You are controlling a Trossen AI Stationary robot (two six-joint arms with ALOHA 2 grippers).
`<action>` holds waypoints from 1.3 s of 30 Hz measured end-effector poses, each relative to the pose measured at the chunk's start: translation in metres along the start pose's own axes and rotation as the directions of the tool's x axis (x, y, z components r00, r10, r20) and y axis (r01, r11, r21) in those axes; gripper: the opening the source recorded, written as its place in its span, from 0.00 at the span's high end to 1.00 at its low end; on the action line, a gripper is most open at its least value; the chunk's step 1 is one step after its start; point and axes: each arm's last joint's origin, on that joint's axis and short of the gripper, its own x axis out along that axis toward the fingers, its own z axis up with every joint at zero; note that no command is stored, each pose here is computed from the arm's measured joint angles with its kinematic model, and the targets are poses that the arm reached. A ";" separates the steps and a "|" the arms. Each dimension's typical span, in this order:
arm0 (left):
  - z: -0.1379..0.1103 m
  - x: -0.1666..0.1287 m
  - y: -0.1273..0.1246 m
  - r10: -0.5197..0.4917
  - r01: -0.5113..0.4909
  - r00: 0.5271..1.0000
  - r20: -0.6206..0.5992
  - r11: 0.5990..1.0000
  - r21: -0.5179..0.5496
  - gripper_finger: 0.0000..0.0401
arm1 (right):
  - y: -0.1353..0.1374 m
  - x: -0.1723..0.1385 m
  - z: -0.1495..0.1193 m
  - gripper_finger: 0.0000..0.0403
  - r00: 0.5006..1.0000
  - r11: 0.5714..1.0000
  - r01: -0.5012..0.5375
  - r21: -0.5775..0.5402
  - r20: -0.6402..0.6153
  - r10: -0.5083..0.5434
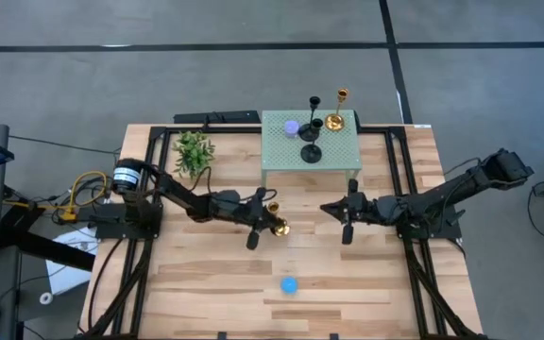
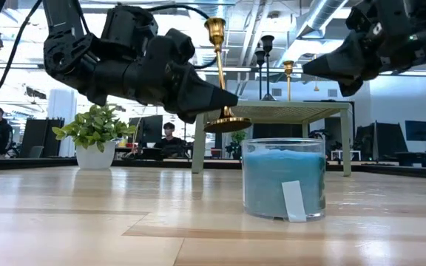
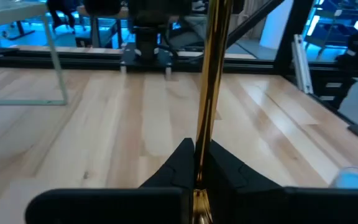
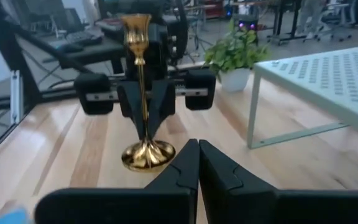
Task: Pick & Place candle stick holders
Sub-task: Align the gold candle holder with the other gold candle holder on the shelf
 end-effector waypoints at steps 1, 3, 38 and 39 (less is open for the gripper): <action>0.000 0.000 0.002 0.006 -0.006 1.000 -0.002 1.000 0.000 0.96 | -0.001 0.001 0.001 1.00 1.000 1.000 0.005 0.005 0.009 -0.005; 0.000 -0.001 0.007 0.020 -0.020 1.000 -0.003 1.000 0.000 0.96 | -0.004 0.002 0.003 1.00 1.000 1.000 -0.009 0.012 0.021 0.008; -0.001 -0.003 0.024 0.033 -0.033 0.999 -0.016 0.999 -0.028 0.96 | -0.003 0.113 0.004 0.84 0.998 0.997 -0.057 0.054 -0.011 0.058; -0.002 -0.003 0.025 0.033 -0.033 0.999 -0.017 0.999 -0.029 0.96 | -0.003 0.113 0.004 0.81 0.998 0.997 -0.057 0.053 -0.017 0.058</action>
